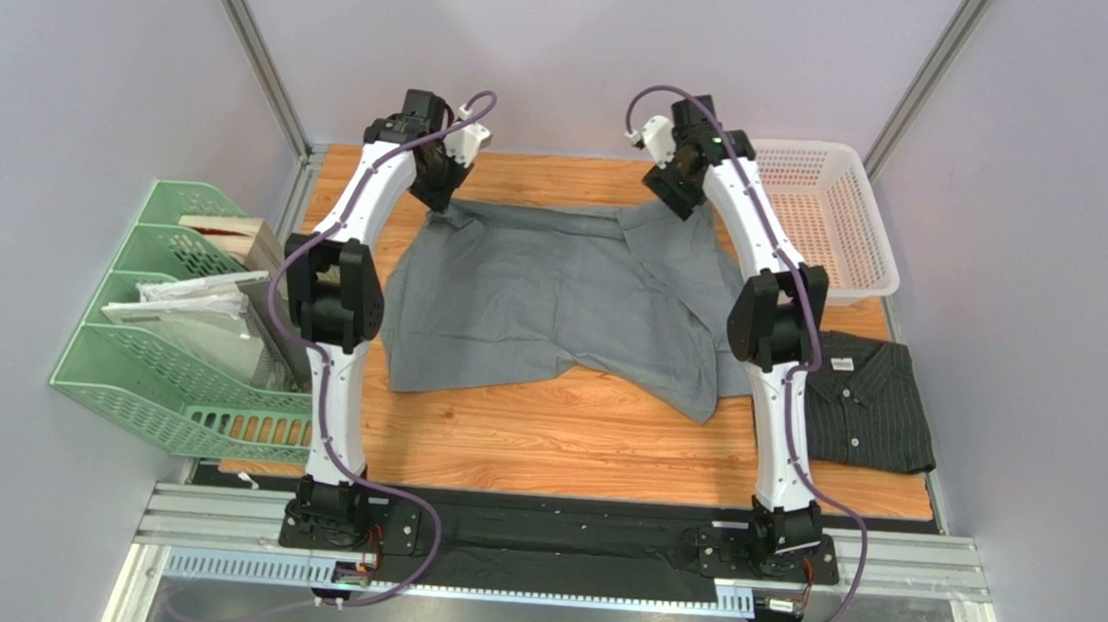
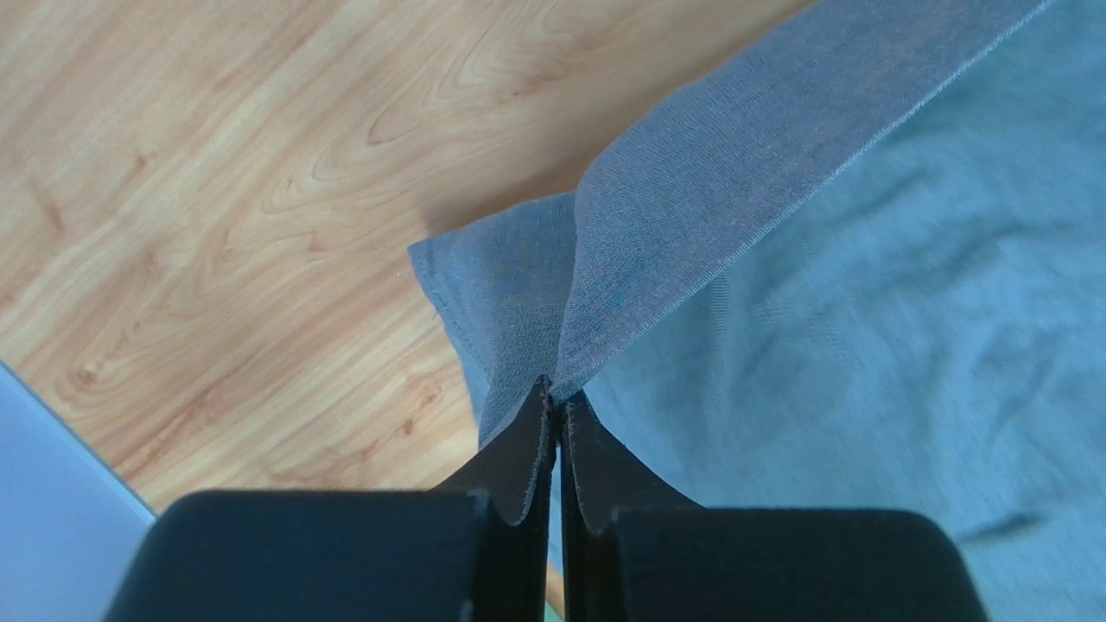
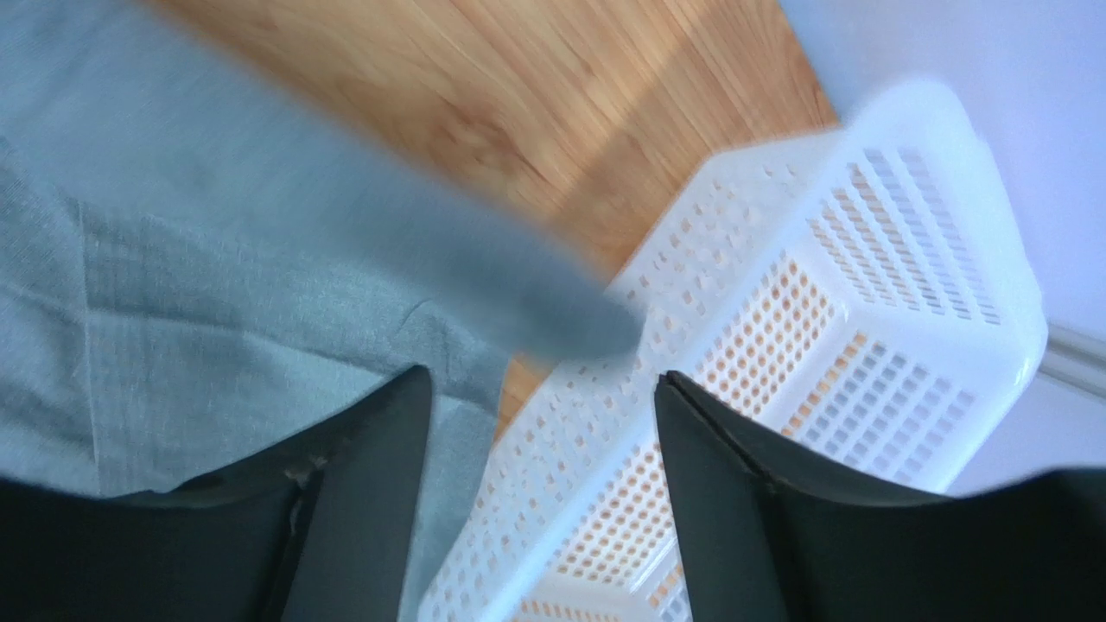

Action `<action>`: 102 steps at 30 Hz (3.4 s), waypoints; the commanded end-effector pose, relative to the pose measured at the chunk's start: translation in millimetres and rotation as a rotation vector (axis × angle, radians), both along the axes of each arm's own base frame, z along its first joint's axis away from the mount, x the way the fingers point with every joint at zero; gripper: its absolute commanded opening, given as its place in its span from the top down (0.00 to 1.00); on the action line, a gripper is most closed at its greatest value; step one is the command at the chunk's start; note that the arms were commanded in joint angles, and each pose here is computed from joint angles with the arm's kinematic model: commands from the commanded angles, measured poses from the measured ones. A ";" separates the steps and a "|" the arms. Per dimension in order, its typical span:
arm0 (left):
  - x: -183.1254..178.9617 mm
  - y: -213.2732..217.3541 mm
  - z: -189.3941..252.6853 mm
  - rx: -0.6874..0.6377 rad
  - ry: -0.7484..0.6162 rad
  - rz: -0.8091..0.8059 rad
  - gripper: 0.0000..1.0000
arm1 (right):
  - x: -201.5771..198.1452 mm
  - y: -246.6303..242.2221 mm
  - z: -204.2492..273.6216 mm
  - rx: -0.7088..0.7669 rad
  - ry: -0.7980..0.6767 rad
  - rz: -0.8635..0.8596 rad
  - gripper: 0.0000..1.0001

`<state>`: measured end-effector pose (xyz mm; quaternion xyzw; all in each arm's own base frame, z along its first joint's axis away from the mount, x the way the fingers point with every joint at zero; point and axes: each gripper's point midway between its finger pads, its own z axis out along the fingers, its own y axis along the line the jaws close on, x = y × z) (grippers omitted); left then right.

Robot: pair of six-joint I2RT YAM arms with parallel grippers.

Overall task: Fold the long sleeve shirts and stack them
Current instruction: Flatten the shirt out

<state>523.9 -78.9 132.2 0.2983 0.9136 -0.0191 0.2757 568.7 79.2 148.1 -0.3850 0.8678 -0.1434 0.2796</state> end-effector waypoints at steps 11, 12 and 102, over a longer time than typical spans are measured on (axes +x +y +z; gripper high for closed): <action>-1.1 -6.6 6.6 -0.097 -0.010 -0.073 0.52 | -137.6 17.7 49.3 0.387 0.297 -0.017 0.18; -10.9 -21.3 12.1 -0.094 -0.008 -0.133 0.52 | -154.9 16.2 41.6 0.412 0.370 -0.019 0.20; 105.3 43.7 31.8 0.036 -0.465 0.282 0.47 | 81.3 3.8 351.8 0.821 -1.423 -0.149 1.00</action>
